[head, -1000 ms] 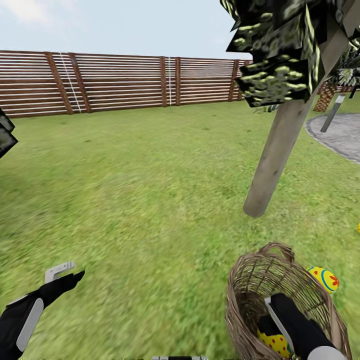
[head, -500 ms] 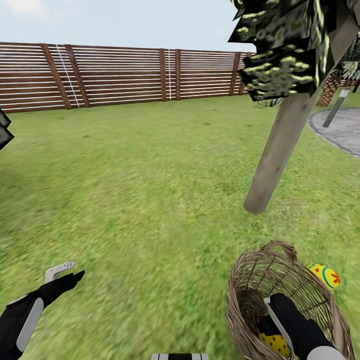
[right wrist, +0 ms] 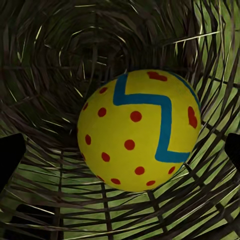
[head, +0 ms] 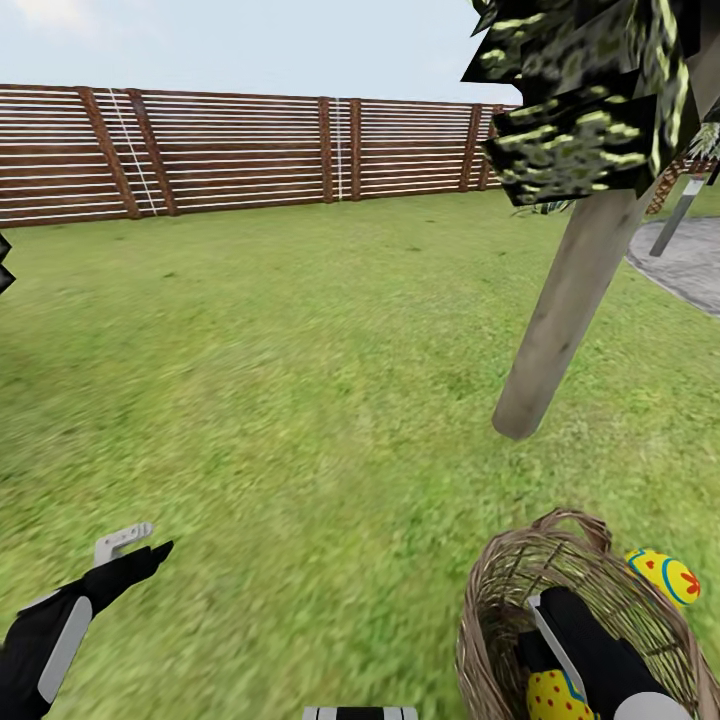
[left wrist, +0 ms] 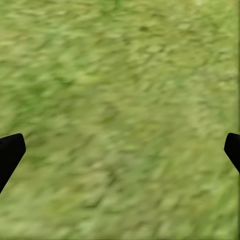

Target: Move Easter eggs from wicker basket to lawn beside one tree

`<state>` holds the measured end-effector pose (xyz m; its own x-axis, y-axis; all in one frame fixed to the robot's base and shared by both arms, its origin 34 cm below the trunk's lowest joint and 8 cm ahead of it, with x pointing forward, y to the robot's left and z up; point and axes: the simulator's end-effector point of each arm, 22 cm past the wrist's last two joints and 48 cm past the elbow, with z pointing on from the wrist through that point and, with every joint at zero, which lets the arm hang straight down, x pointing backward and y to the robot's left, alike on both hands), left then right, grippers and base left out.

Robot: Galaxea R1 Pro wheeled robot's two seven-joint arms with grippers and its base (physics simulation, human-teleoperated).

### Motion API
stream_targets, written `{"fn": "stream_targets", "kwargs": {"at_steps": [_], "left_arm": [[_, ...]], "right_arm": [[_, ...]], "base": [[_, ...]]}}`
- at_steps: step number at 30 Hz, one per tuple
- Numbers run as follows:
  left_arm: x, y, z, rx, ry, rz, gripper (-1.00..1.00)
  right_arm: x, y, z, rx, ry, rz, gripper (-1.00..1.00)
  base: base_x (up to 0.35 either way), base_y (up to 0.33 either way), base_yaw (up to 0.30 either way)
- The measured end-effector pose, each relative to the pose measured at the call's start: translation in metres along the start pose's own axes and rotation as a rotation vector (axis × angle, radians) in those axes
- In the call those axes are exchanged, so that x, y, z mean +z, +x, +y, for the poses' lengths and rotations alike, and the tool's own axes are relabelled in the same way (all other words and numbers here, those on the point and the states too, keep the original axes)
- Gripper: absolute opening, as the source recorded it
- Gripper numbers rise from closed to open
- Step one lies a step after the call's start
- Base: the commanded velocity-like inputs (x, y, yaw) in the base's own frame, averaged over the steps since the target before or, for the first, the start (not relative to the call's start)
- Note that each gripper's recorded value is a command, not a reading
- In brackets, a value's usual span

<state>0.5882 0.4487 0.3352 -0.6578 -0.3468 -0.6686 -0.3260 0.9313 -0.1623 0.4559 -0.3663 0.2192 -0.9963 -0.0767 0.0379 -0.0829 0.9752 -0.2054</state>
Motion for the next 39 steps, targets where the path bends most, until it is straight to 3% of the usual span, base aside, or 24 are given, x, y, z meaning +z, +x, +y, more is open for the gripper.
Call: {"fn": "stream_targets", "kwargs": {"at_steps": [27, 30, 31, 33, 39], "left_arm": [[0.026, 0.052, 0.015, 0.010, -0.035, 0.102, 1.00], [0.029, 0.058, 0.017, 0.011, -0.040, 0.113, 1.00], [0.030, 0.060, 0.017, 0.013, -0.041, 0.118, 1.00], [0.032, 0.065, 0.018, 0.014, -0.044, 0.127, 1.00], [0.037, 0.082, 0.015, 0.008, -0.044, 0.155, 1.00]], "right_arm": [[0.041, 0.029, 0.003, -0.014, -0.001, 0.096, 1.00], [0.045, 0.032, 0.000, 0.015, -0.004, 0.106, 1.00], [0.046, 0.032, -0.005, 0.056, -0.010, 0.109, 1.00], [0.049, 0.035, -0.008, 0.085, -0.015, 0.116, 1.00], [0.057, 0.042, -0.006, 0.092, -0.019, 0.140, 1.00]], "base": [[0.000, 0.000, 0.000], [0.000, 0.000, 0.000], [0.000, 0.000, 0.000], [0.000, 0.000, 0.000], [0.000, 0.000, 0.000]]}}
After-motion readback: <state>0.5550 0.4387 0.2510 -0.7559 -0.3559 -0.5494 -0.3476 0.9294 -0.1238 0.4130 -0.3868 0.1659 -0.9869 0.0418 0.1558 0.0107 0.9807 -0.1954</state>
